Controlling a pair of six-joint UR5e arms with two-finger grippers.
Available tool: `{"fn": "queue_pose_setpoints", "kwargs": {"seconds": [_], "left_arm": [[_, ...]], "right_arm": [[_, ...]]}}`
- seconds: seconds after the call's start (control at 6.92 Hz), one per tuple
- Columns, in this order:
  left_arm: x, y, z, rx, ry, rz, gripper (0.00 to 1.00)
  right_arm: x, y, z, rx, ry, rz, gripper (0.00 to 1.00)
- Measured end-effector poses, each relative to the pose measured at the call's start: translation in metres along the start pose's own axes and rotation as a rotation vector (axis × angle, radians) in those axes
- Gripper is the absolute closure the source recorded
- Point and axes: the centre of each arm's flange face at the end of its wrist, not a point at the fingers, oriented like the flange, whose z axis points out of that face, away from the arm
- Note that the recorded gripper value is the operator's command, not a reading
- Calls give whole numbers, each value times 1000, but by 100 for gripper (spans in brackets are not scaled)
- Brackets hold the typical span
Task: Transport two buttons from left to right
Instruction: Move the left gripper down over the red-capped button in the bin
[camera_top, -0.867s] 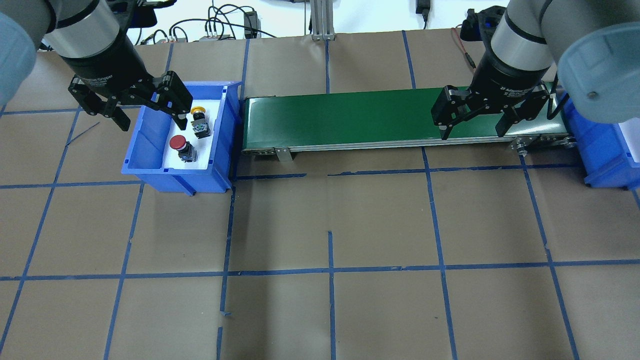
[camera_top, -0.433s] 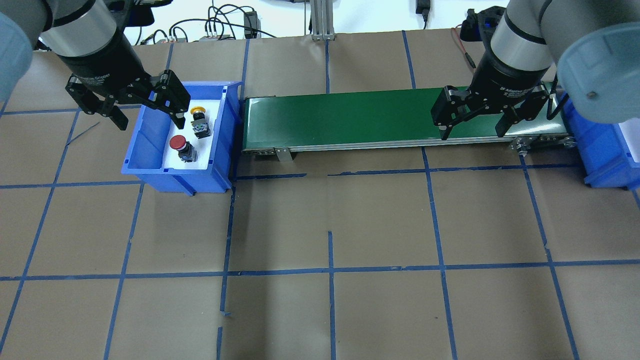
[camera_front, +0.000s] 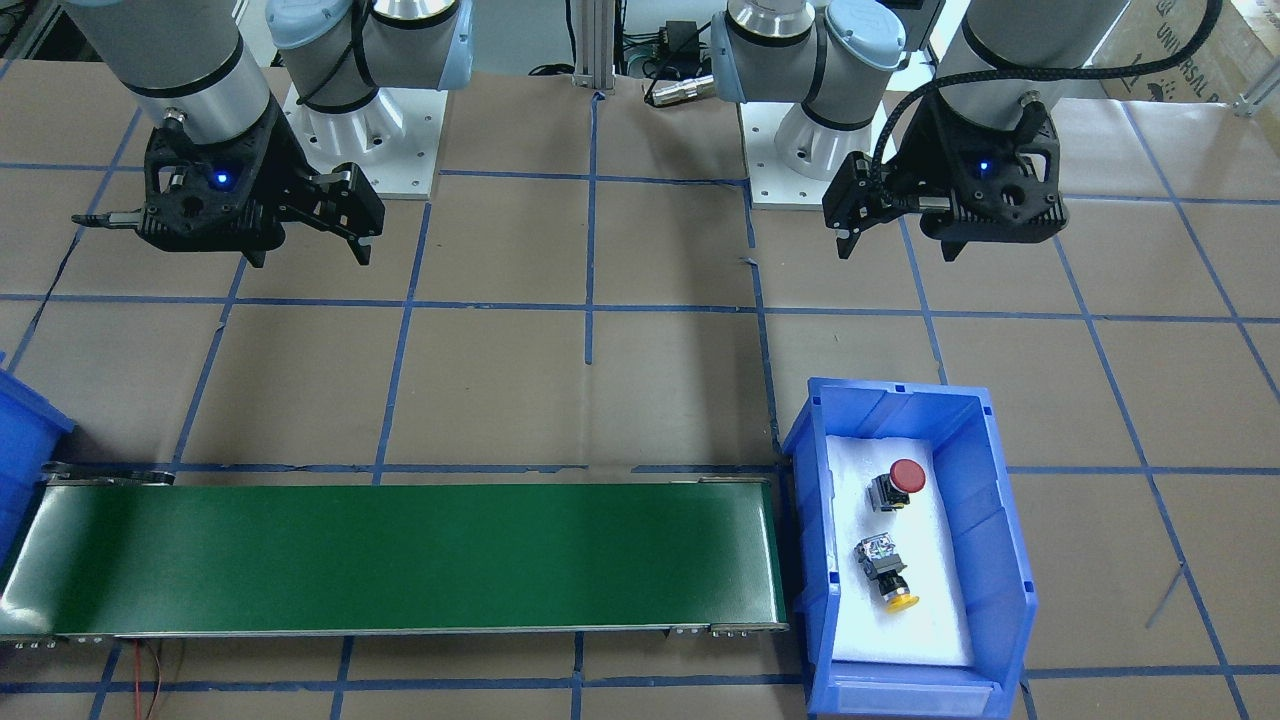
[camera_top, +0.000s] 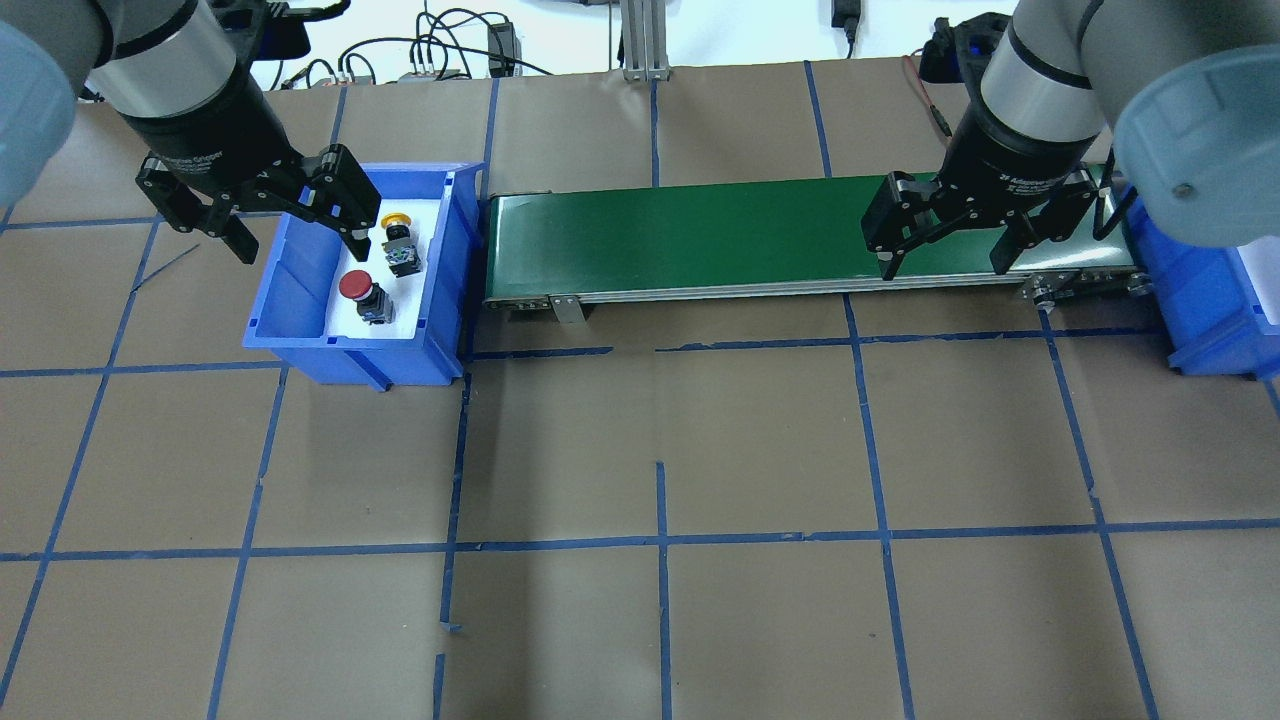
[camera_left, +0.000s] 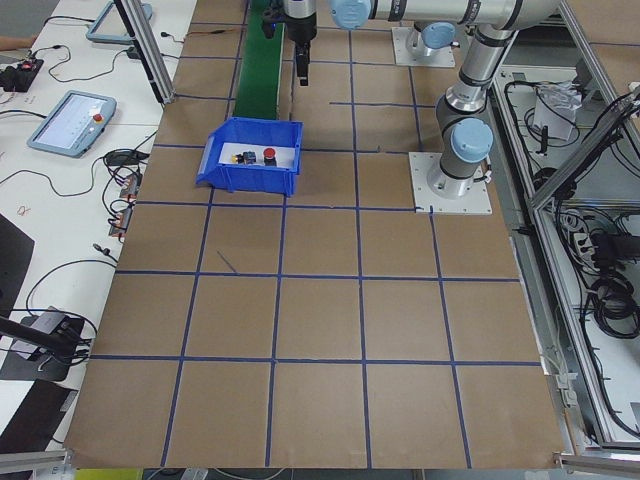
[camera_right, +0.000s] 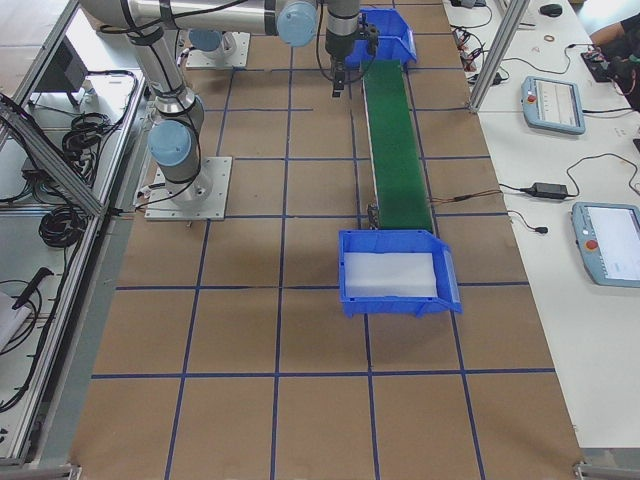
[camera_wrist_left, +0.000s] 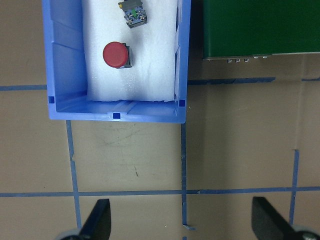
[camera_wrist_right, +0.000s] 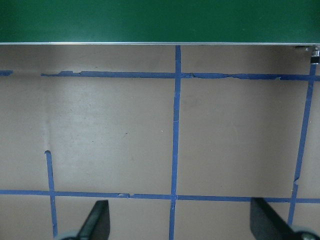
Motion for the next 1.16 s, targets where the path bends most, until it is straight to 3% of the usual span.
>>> {"fn": "queue_pose_setpoints", "kwargs": {"seconds": [0.43,0.72,1.16], "left_arm": [[-37,-64,63,-13,11,22,1],[-70,-82,94,-7,11,51,1],[-93,-115,170,-19,44,-65,5]], "right_arm": [[0,0,0,0,0,-1,0],[0,0,0,0,-1,-1,0],[-1,-1,2,-3,-2,0,0]]}}
